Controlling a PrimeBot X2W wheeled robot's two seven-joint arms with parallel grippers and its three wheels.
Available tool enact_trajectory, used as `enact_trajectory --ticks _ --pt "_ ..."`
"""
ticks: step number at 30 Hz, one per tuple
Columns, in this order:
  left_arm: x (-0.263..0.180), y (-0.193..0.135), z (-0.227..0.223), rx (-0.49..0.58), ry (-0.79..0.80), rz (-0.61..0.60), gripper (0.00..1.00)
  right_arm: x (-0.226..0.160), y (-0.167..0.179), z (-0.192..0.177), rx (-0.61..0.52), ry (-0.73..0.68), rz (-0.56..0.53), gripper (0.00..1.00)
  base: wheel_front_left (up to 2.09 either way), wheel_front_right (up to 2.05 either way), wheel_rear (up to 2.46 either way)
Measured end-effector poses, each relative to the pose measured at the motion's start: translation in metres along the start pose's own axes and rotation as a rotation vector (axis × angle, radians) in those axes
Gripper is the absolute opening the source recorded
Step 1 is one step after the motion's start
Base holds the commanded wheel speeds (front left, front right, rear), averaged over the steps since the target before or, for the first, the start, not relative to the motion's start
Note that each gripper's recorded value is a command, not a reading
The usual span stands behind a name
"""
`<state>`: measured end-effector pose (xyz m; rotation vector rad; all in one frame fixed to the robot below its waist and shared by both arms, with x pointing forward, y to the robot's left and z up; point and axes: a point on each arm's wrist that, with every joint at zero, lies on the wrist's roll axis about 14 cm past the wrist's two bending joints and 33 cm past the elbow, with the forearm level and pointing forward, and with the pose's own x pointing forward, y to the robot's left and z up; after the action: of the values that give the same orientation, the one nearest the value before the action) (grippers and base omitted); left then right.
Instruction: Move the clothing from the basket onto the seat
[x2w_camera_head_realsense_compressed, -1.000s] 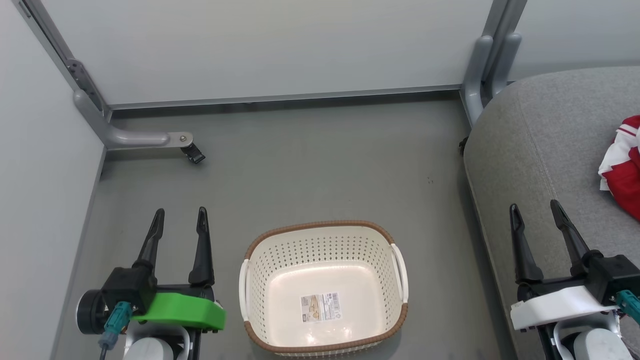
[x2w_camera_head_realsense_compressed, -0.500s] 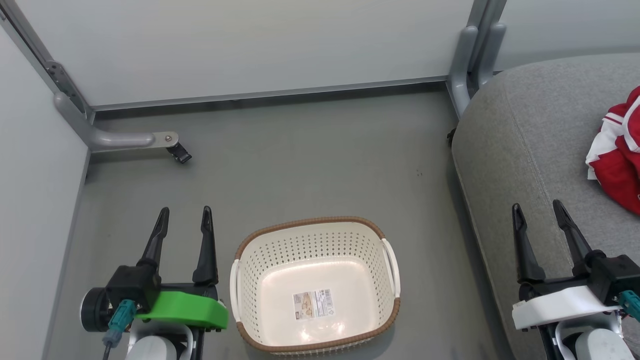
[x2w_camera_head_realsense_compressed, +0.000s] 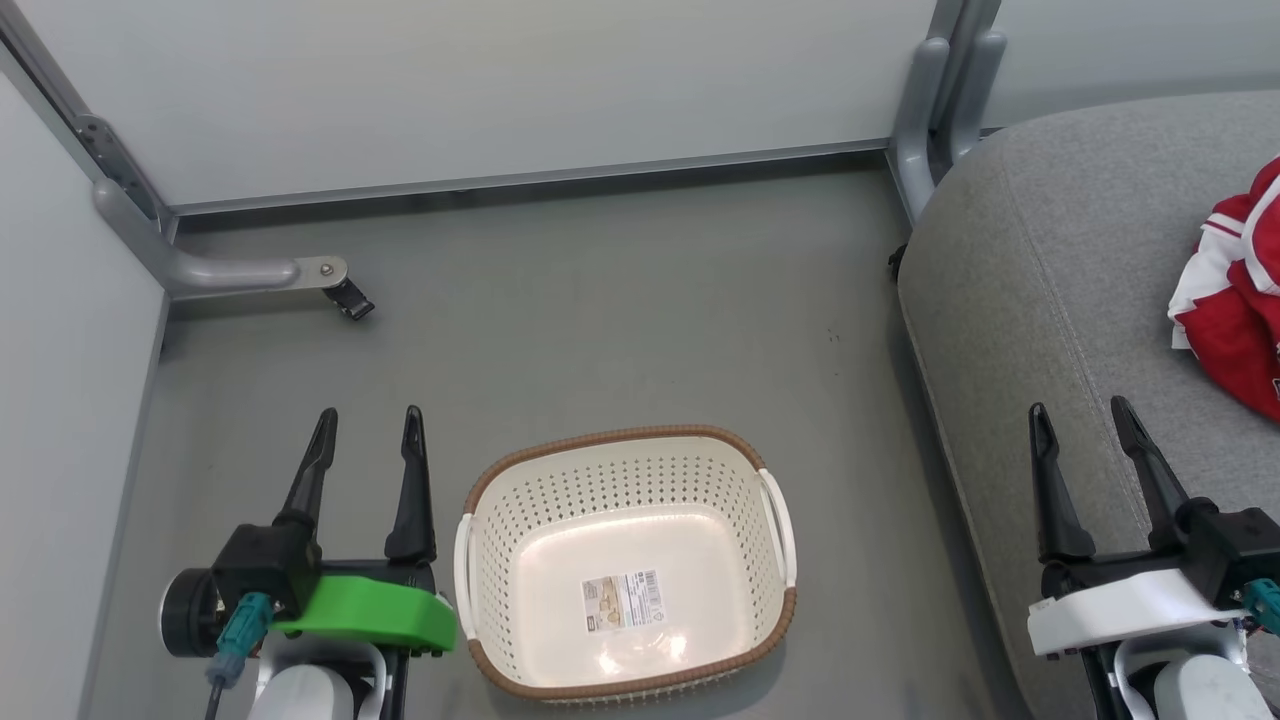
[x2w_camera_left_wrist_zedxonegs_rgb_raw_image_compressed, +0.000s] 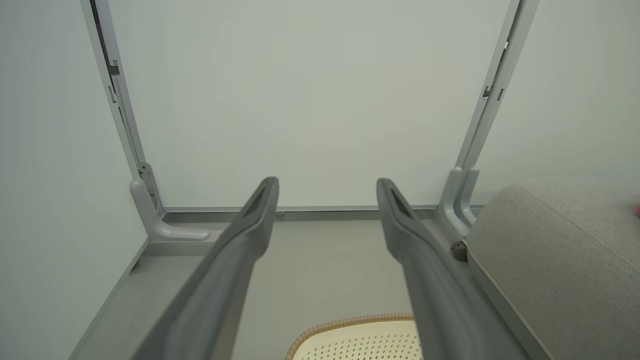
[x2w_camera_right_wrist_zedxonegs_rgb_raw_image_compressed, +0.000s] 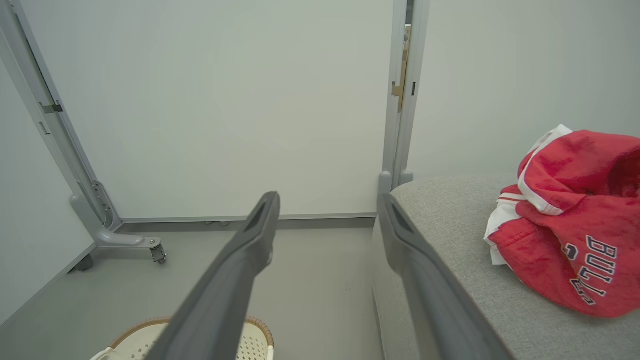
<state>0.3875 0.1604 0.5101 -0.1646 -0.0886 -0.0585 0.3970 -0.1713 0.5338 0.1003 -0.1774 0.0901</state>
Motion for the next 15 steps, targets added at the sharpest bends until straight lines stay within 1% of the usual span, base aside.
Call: enact_trajectory --ticks 1,6,15 --pt "0.0 0.0 -0.001 0.0 0.002 0.0 0.0 0.0 0.0 -0.001 0.001 0.002 -0.001 0.0 0.0 0.0 0.0" --pt "-0.01 0.003 -0.021 -0.015 0.068 0.014 0.0 -0.007 0.001 -0.019 0.026 0.061 -0.012 0.0 0.0 0.0 0.0" --pt "-0.011 0.011 -0.025 -0.176 0.095 0.066 0.0 -0.01 -0.007 -0.026 0.192 0.093 -0.066 0.0 0.0 0.0 0.0"
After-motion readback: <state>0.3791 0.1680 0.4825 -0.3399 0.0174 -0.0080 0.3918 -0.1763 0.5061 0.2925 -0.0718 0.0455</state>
